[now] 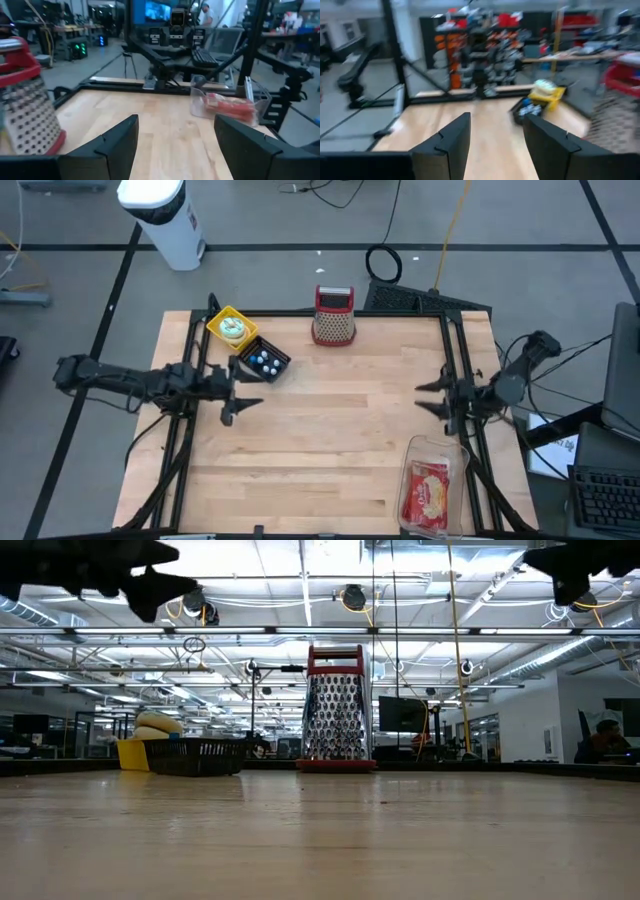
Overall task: Pick & Place Food Item
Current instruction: Return to Home Position
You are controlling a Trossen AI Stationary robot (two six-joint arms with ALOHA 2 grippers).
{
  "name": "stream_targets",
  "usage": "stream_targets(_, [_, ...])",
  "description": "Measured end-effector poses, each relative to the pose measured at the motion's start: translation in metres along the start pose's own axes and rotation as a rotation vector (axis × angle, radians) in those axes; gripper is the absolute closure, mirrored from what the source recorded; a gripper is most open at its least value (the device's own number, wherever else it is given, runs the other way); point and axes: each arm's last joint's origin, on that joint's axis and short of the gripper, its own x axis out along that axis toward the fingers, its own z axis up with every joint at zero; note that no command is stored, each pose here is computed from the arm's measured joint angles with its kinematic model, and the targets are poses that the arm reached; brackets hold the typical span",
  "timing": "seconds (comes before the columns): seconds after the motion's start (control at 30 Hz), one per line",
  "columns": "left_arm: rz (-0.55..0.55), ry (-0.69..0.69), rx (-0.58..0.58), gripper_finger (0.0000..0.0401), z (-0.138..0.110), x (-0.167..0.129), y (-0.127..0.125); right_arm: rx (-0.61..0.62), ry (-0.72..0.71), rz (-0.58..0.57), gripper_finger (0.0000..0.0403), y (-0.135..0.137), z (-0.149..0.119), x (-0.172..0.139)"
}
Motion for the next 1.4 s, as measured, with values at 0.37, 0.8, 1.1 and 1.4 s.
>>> stream_targets(0.37, [0.065, -0.128, 0.003, 0.0144, -0.024, -0.033, 0.013, -0.052, -0.181, -0.275, 0.0233, -0.038, 0.012, -0.022])
stream_targets(0.8, [0.095, -0.123, -0.013, 0.0144, -0.057, -0.037, 0.018, -0.129, -0.178, -0.419, 0.0232, -0.041, -0.015, -0.009])
stream_targets(1.1, [0.107, -0.070, 0.082, 0.0144, -0.061, -0.037, 0.018, -0.081, -0.286, -0.587, 0.0232, -0.053, -0.041, 0.000])
stream_targets(1.4, [0.117, -0.059, 0.166, 0.0144, -0.062, -0.037, 0.018, -0.175, -0.202, -0.616, 0.0234, -0.068, -0.050, 0.005])
